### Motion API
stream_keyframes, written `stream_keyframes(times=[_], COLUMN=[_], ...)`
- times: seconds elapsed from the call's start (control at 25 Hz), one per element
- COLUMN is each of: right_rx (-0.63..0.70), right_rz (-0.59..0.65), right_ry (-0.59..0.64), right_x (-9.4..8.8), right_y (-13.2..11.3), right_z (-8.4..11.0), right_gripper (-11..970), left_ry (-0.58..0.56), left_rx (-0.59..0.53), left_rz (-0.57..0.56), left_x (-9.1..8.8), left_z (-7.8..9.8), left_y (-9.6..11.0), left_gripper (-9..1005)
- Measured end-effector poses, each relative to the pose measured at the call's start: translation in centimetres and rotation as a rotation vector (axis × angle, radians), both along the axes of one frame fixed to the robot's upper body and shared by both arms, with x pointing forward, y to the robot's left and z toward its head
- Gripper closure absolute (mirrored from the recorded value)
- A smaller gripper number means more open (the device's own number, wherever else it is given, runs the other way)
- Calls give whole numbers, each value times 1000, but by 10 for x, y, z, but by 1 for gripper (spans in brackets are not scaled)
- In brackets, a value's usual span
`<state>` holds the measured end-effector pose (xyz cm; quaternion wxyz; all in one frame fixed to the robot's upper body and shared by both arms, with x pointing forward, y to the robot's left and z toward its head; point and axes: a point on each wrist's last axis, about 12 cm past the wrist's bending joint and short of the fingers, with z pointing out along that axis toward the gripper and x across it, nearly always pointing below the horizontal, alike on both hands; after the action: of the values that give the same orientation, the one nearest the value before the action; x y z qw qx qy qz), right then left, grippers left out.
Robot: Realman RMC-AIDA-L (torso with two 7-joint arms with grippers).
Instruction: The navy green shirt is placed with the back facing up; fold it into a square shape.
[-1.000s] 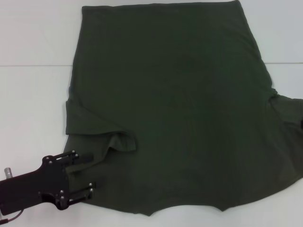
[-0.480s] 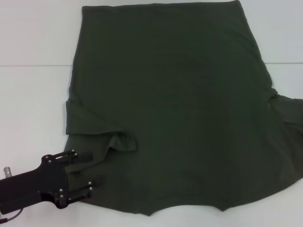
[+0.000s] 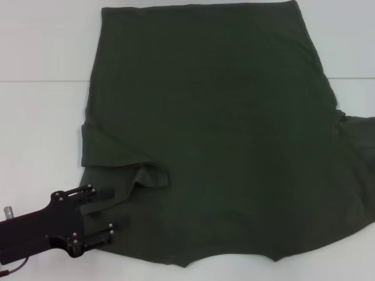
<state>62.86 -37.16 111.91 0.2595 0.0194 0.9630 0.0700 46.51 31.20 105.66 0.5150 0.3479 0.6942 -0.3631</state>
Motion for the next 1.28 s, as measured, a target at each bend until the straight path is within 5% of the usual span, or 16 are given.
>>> stream_keyframes(times=[0.48, 1.28], right_rx=[58, 103], right_rz=[-39, 330], right_ry=[-116, -127], right_x=[2, 44], right_y=[-17, 112], right_z=[30, 60], right_gripper=[947, 945], left_ry=[10, 13], left_rx=[-4, 5], left_rz=[1, -2], left_x=[0, 1], left_z=[1, 1], left_y=[1, 2], left_gripper=[308, 308])
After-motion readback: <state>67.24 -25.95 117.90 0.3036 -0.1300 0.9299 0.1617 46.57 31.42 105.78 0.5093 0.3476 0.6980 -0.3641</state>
